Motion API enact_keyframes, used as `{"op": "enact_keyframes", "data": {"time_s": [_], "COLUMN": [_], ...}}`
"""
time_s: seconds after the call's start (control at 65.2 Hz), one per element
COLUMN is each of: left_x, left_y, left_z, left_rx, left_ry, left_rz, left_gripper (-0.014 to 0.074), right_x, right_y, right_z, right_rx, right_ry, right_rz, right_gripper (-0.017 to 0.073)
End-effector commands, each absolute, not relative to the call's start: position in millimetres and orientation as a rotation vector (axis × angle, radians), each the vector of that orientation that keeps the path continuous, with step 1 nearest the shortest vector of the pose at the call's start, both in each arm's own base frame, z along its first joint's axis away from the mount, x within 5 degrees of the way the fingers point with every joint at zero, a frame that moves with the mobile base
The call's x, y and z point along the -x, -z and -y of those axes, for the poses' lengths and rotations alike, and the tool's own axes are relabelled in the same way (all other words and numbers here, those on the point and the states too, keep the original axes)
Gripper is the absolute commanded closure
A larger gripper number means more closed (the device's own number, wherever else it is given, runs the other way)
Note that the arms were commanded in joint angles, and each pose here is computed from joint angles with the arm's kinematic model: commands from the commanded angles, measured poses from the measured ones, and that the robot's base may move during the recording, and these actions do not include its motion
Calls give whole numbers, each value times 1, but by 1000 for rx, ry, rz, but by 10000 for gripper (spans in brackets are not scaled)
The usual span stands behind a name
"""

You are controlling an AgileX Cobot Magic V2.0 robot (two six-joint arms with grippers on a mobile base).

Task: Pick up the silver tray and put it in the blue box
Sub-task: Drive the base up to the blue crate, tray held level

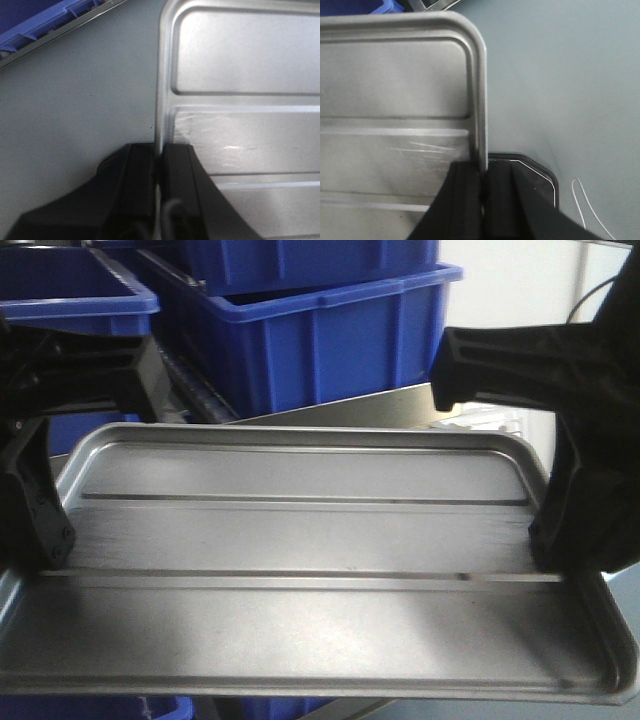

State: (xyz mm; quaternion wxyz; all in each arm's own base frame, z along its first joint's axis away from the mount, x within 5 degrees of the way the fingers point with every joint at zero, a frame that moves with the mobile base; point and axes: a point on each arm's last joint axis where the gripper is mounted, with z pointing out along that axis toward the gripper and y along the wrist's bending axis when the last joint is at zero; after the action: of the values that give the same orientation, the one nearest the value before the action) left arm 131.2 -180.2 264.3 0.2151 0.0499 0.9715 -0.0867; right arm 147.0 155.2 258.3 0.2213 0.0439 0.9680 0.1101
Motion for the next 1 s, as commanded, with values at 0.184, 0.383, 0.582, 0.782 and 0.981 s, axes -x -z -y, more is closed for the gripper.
{"op": "enact_keyframes", "data": {"time_s": [0.184,0.383,0.582,0.782,0.981], "left_x": [-132,-132,-132,-132,-132], "left_y": [-279,-279,-279,-279,-279], "left_z": [183,183,183,183,183], "left_rx": [-138,-138,-138,-138,-138], "left_ry": [325,325,325,325,325], "left_rz": [-2634,-2634,-2634,-2634,-2634], "left_gripper": [600,600,600,600,600], "right_x": [-150,-150,-150,-150,-150], "right_y": [-275,-275,-275,-275,-275], "right_z": [-158,-158,-158,-158,-158], "right_rx": [-101,-101,-101,-101,-101], "right_ry": [-389,-389,-389,-389,-389], "right_rz": [-2594,-2594,-2594,-2594,-2594], "right_gripper": [506,506,506,506,506]}}
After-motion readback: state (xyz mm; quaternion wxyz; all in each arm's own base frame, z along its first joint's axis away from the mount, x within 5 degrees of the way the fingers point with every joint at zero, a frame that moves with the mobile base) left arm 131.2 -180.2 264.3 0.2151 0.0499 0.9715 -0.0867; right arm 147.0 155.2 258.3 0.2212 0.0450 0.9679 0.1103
